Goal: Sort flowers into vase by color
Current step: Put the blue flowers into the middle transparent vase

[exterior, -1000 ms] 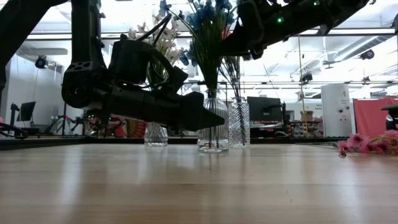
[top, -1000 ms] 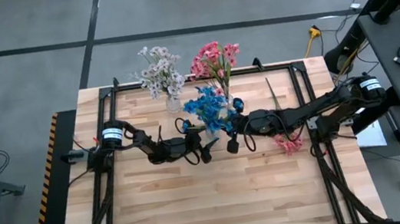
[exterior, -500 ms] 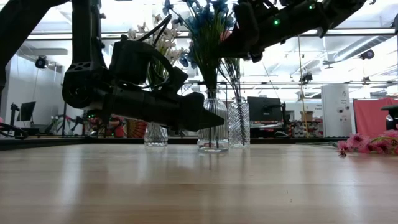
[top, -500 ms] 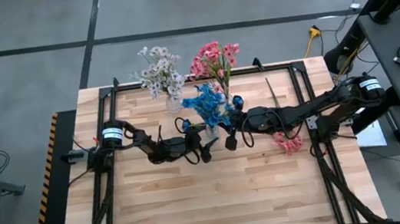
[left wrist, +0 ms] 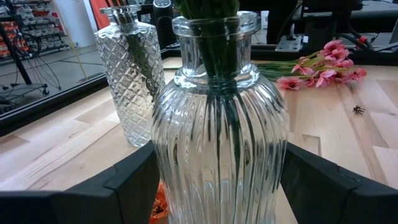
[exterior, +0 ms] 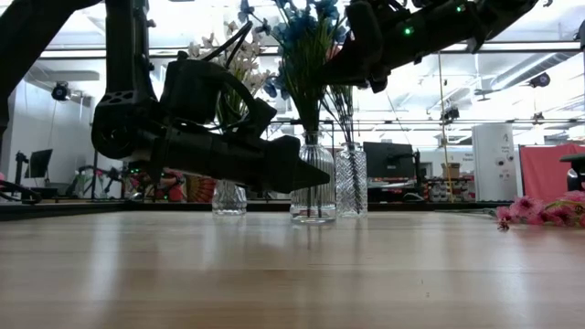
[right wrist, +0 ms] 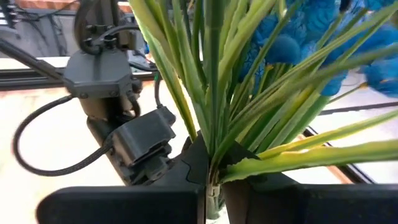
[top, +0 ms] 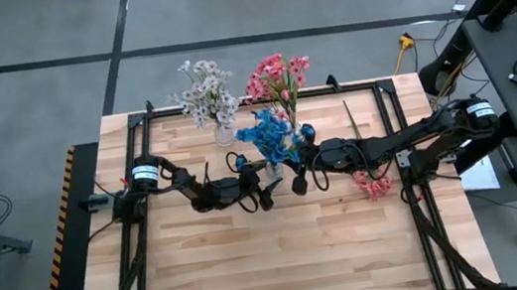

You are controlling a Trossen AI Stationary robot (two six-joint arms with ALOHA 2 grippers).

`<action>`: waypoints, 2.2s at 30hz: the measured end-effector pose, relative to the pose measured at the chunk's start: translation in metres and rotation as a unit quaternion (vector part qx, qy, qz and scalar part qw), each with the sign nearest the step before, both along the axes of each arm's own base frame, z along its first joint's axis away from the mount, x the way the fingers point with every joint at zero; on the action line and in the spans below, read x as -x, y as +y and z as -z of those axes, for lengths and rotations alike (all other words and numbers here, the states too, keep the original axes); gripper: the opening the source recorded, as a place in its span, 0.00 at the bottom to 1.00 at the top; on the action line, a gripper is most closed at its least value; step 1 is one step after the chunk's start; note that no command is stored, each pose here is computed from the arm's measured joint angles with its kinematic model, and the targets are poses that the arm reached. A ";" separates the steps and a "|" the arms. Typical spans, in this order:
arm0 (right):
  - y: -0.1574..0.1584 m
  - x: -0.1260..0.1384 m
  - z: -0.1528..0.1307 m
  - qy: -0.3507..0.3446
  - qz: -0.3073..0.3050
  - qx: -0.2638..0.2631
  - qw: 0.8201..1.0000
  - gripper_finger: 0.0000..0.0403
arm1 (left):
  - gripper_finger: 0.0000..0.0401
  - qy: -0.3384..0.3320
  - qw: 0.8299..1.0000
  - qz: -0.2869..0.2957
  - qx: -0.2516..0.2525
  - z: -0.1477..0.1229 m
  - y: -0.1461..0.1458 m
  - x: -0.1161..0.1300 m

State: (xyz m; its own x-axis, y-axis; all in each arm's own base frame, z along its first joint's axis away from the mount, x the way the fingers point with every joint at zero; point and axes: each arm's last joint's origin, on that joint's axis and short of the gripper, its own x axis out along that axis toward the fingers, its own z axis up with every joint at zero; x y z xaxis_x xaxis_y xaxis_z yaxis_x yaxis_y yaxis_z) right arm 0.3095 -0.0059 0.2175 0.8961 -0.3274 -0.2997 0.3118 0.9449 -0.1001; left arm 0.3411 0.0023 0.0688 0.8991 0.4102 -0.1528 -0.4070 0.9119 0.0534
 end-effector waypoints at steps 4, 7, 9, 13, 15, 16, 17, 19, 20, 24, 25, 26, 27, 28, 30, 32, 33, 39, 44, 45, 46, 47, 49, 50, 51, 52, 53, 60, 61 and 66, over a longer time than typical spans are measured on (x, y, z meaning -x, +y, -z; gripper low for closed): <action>0.001 -0.003 0.009 0.012 -0.010 -0.009 1.000 0.04 | 0.68 0.000 1.000 0.000 0.000 0.000 0.000 0.000; 0.001 -0.004 0.011 0.016 -0.009 -0.012 1.000 0.04 | 0.68 0.000 1.000 0.000 0.000 0.000 0.000 0.000; 0.001 -0.004 0.011 0.017 -0.011 -0.013 1.000 0.04 | 0.68 0.000 1.000 0.000 0.000 0.000 0.000 0.000; 0.001 -0.002 0.016 0.039 -0.011 -0.017 0.999 0.04 | 0.68 0.001 1.000 0.000 0.000 0.000 0.000 0.000; 0.001 -0.002 0.016 0.043 -0.010 -0.018 0.999 0.04 | 0.68 0.001 1.000 0.000 -0.001 0.000 0.000 0.000; 0.001 -0.001 0.015 0.041 -0.011 -0.017 0.999 0.04 | 0.68 0.001 1.000 0.000 0.000 0.000 0.000 0.000; 0.001 0.000 0.014 0.039 -0.011 -0.015 0.999 0.04 | 0.68 0.002 1.000 0.000 -0.001 0.000 0.000 0.000; 0.002 0.001 0.009 0.032 -0.013 -0.013 0.999 0.04 | 0.68 0.002 1.000 0.000 -0.001 0.000 0.000 0.000; 0.002 0.002 0.007 0.029 -0.013 -0.013 0.999 0.04 | 0.68 0.002 1.000 0.000 0.000 0.000 0.000 0.000; 0.002 0.004 0.003 0.022 -0.013 -0.013 1.000 0.09 | 0.68 0.002 1.000 0.000 0.000 0.000 0.000 0.000; 0.001 0.004 0.003 0.023 -0.013 -0.013 1.000 0.11 | 0.68 0.002 1.000 0.000 -0.001 0.000 0.000 0.000; 0.001 0.005 0.002 0.023 -0.013 -0.013 1.000 0.13 | 0.68 0.002 1.000 0.000 -0.001 0.000 0.000 0.000; 0.001 0.005 0.003 0.026 -0.013 -0.014 1.000 0.16 | 0.68 0.002 1.000 0.000 -0.001 0.000 0.000 0.000; 0.001 0.006 0.004 0.031 -0.012 -0.016 0.999 0.20 | 0.68 0.002 1.000 0.000 -0.001 0.000 0.000 0.000; 0.001 0.008 0.006 0.042 -0.012 -0.016 0.999 0.27 | 0.68 0.002 1.000 0.000 -0.001 0.000 0.000 0.000; 0.001 0.009 0.001 0.033 -0.010 -0.020 0.999 0.33 | 0.68 0.002 1.000 0.000 -0.001 0.000 0.000 0.000; 0.001 0.011 -0.001 0.031 -0.007 -0.026 0.999 0.36 | 0.68 0.003 1.000 0.000 -0.002 0.000 0.000 0.000; 0.001 0.023 -0.015 0.026 -0.002 -0.036 0.999 0.49 | 0.68 0.004 1.000 0.001 -0.003 0.001 0.000 0.000; 0.002 0.023 -0.024 -0.003 -0.007 -0.029 1.000 0.52 | 0.68 0.005 1.000 0.001 -0.002 0.001 0.000 0.000; 0.002 0.022 -0.025 -0.008 -0.010 -0.026 1.000 0.53 | 0.68 0.005 1.000 0.001 -0.002 0.001 0.000 0.000; 0.003 0.021 -0.025 -0.012 -0.011 -0.025 1.000 0.54 | 0.68 0.005 1.000 0.001 -0.002 0.001 0.000 0.000; 0.003 0.021 -0.025 -0.015 -0.011 -0.024 1.000 0.55 | 0.68 0.005 1.000 0.001 -0.002 0.001 0.000 0.000; 0.003 0.019 -0.025 -0.022 -0.010 -0.017 1.000 0.56 | 0.68 0.005 1.000 0.001 -0.002 0.001 0.000 0.000; 0.002 0.018 -0.026 -0.027 -0.005 -0.011 1.000 0.57 | 0.68 0.004 1.000 0.001 -0.001 0.001 0.000 0.000; 0.002 0.018 -0.028 -0.033 -0.001 -0.004 0.999 0.57 | 0.68 0.004 1.000 0.001 -0.001 0.001 0.000 0.000; 0.002 0.018 -0.029 -0.041 0.003 0.002 0.999 0.58 | 0.68 0.004 1.000 0.000 -0.001 0.001 0.000 0.000; 0.002 0.018 -0.031 -0.047 0.005 0.007 0.999 0.58 | 0.68 0.004 1.000 0.000 -0.001 0.001 0.000 0.000; 0.002 0.016 -0.035 -0.063 -0.016 0.019 0.998 0.50 | 0.68 0.004 1.000 0.000 -0.001 0.001 0.000 0.000; 0.003 0.016 -0.035 -0.065 -0.024 0.015 0.997 0.47 | 0.68 0.004 1.000 0.000 -0.001 0.001 0.000 0.000; 0.003 0.015 -0.034 -0.063 -0.041 0.011 0.997 0.28 | 0.68 0.004 1.000 0.000 0.000 0.001 0.000 0.000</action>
State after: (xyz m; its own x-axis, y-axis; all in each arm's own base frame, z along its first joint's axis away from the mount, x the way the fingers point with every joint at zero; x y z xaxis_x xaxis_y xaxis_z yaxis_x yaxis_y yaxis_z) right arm 0.2948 -0.0024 0.2513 0.9498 -0.2575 -0.1774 0.2457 0.9655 -0.0860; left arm 0.3410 0.0026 0.0681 0.8977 0.4106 -0.1596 -0.4068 0.9117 0.0574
